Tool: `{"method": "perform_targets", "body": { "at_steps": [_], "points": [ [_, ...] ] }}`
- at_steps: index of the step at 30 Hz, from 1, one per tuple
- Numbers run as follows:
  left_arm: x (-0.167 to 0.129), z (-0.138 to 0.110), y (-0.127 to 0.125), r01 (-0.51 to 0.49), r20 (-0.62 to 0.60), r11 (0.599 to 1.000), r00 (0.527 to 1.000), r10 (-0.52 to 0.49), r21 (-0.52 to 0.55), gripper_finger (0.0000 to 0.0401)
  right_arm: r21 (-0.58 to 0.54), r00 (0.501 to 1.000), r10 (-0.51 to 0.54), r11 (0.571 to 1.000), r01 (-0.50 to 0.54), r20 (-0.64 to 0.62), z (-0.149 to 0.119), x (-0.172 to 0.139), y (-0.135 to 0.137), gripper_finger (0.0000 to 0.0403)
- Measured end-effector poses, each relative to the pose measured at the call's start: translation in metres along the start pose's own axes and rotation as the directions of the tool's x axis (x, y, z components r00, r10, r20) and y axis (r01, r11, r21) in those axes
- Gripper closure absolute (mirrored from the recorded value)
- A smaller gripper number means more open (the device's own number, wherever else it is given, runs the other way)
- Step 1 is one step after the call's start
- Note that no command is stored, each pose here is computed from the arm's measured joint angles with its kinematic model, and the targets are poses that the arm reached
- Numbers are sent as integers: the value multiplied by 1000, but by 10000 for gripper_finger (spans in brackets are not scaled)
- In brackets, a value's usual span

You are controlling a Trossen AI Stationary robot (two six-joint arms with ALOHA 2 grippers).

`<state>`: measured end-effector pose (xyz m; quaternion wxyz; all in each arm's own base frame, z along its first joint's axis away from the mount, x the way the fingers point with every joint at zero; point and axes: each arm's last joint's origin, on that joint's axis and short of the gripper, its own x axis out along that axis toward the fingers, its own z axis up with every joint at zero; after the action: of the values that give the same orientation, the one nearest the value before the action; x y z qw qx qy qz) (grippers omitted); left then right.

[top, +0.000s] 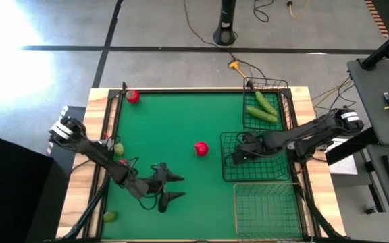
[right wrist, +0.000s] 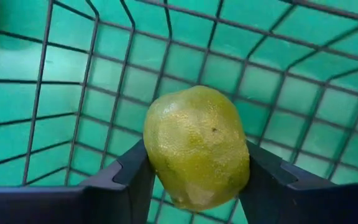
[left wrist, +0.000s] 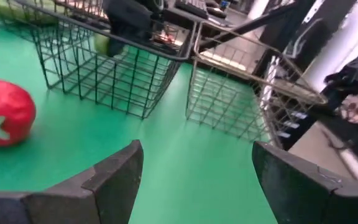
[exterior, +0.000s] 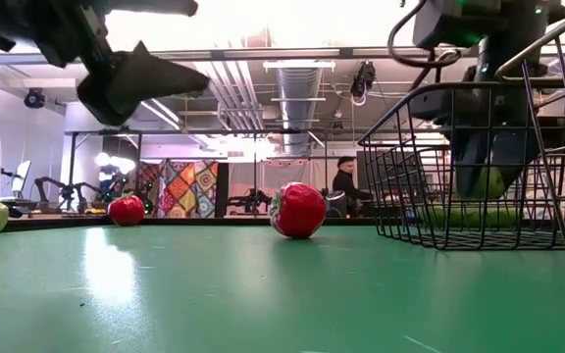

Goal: Sort produce into baskets
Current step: Put the right lime into the bottom black wire basket, then put the top lime into the bottom black wire basket

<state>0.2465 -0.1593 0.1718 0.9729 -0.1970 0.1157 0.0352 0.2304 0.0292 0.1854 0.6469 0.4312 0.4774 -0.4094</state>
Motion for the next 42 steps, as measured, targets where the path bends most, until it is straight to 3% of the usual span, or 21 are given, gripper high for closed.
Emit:
{"method": "perform_targets", "body": {
  "at_steps": [4, 12, 18, 21, 24, 27, 29, 31, 33, 36, 38, 42],
  "points": [
    [-15, 10, 8, -58, -18, 998, 998, 58, 26, 118, -52, 998, -29, 998, 25, -64, 2, 11, 2, 194],
    [-38, 33, 33, -281, 13, 959, 960, 281, 24, 118, -98, 991, -103, 991, 95, -85, -1, 32, 6, 121],
    [-48, 45, 68, -441, -85, 896, 892, 444, 52, 118, -129, 995, -66, 990, 55, -80, 3, 13, 13, 81],
    [-57, 55, 90, -547, -127, 836, 827, 548, 44, 118, -171, 995, -74, 983, 61, -69, 7, -11, 19, 69],
    [-67, 65, 115, -664, -155, 748, 738, 657, 7, 114, -206, 997, -77, 976, 73, -11, 10, -42, 28, 61],
    [-76, 72, 138, -752, -209, 659, 648, 732, -23, 110, -250, 996, -37, 967, 56, 80, 9, -73, 38, 58],
    [-79, 74, 149, -778, -277, 626, 613, 740, -47, 109, -275, 990, 21, 961, 18, 138, 6, -90, 47, 58],
    [-80, 73, 156, -767, -369, 639, 612, 700, -60, 109, -307, 978, 83, 952, -21, 190, 2, -106, 55, 58],
    [-79, 72, 160, -733, -464, 680, 612, 640, -30, 109, -339, 962, 132, 940, -45, 237, -4, -119, 61, 58],
    [-79, 82, 164, -700, -566, 711, 559, 606, 68, 109, -380, 941, 175, 923, -55, 290, -12, -129, 67, 58],
    [-79, 97, 167, -710, -611, 691, 490, 622, 133, 109, -402, 929, 191, 914, -50, 318, -16, -132, 69, 58],
    [-76, 121, 175, -704, -714, 643, 281, 642, 301, 109, -425, 911, 216, 904, -51, 351, -21, -131, 72, 58]
  ]
}}
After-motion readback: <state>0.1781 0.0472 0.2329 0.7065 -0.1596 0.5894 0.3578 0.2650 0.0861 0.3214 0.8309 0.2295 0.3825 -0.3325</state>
